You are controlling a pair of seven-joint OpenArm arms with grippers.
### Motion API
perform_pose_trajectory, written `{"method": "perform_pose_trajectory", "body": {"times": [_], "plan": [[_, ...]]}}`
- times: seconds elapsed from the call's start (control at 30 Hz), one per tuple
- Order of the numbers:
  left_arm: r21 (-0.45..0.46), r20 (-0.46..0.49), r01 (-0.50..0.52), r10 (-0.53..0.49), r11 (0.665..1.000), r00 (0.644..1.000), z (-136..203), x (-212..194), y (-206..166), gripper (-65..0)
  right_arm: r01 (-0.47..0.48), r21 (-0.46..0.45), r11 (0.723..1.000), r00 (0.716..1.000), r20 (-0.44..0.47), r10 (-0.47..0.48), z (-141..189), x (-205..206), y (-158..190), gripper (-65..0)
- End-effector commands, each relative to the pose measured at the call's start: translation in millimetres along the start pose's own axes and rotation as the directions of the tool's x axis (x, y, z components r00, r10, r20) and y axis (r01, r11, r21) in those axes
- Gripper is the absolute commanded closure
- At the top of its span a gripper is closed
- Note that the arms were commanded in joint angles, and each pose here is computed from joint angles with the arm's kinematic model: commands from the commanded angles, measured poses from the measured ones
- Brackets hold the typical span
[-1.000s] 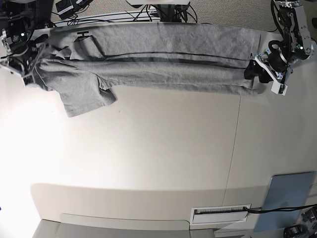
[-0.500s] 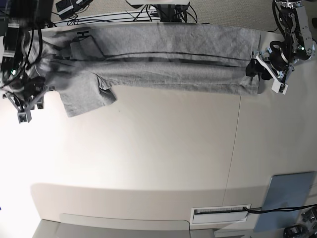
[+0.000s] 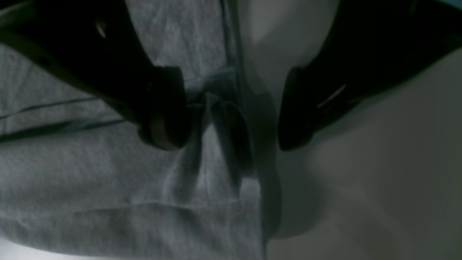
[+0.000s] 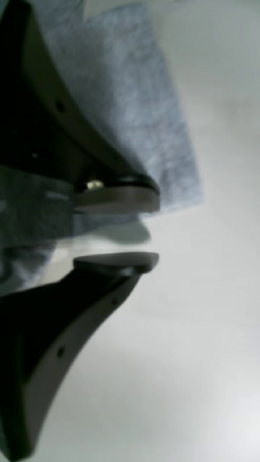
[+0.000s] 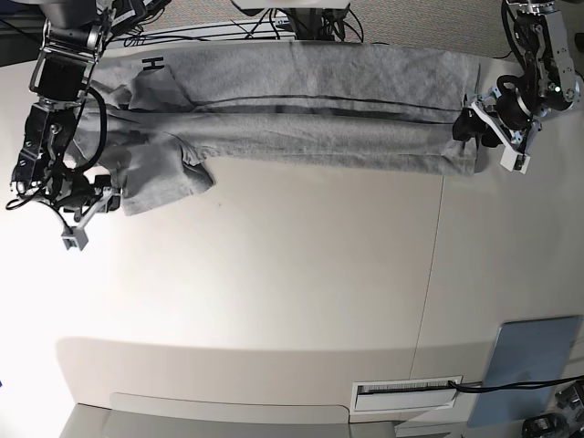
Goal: Fold the T-shirt properly
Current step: 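Grasp the shirt end near the right gripper and fold it inward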
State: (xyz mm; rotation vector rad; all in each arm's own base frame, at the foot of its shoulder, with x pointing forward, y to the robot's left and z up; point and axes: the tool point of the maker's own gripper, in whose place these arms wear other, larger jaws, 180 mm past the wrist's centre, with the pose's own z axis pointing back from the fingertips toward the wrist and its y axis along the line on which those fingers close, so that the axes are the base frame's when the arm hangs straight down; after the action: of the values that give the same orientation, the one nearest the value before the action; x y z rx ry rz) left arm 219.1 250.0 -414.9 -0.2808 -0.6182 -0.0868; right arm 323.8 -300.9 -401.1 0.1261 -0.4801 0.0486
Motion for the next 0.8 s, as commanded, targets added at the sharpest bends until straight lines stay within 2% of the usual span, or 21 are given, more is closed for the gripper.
{"method": "perform_pose_trajectory", "body": {"times": [0.0,0.13,0.27,0.3,0.4,0.53,0.63,0.77], "plan": [[0.009,0.033,0.018,-0.018,1.000,0.999,5.5,12.7,4.3,-40.1,-0.032,-0.019,0.999,0.999,0.023,0.033,5.6,13.8,-4.8,-18.9],[0.009,0.033,0.018,-0.018,1.000,0.999,5.5,12.7,4.3,-40.1,-0.136,-0.040,0.990,0.988,-0.074,0.133,-8.1,-1.6,5.6,-17.1],[0.009,0.033,0.018,-0.018,1.000,0.999,5.5,12.7,4.3,-40.1,-0.181,-0.022,0.983,0.980,-0.083,0.179,-14.4,-2.5,17.5,-2.0],[0.009,0.033,0.018,-0.018,1.000,0.999,5.5,12.7,4.3,-40.1,-0.182,-0.023,0.983,0.981,-0.072,0.180,-14.2,-0.3,17.7,0.0],[0.009,0.032,0.018,-0.018,1.000,0.999,5.6,12.5,4.3,-40.1,-0.214,-0.044,0.976,0.977,-0.024,0.213,-3.6,16.3,18.9,0.0],[0.009,0.032,0.018,-0.018,1.000,0.999,5.6,12.5,4.3,-40.1,-0.272,-0.111,0.956,0.960,0.037,0.278,26.5,44.1,22.9,0.0],[0.009,0.032,0.018,-0.018,1.000,0.999,5.6,12.5,4.3,-40.1,-0.342,-0.150,0.928,0.930,0.088,0.357,49.3,50.2,36.0,0.0],[0.009,0.032,0.018,-0.018,1.000,0.999,5.6,12.5,4.3,-40.1,-0.432,-0.162,0.887,0.881,0.135,0.453,75.1,32.1,70.3,0.0]]}}
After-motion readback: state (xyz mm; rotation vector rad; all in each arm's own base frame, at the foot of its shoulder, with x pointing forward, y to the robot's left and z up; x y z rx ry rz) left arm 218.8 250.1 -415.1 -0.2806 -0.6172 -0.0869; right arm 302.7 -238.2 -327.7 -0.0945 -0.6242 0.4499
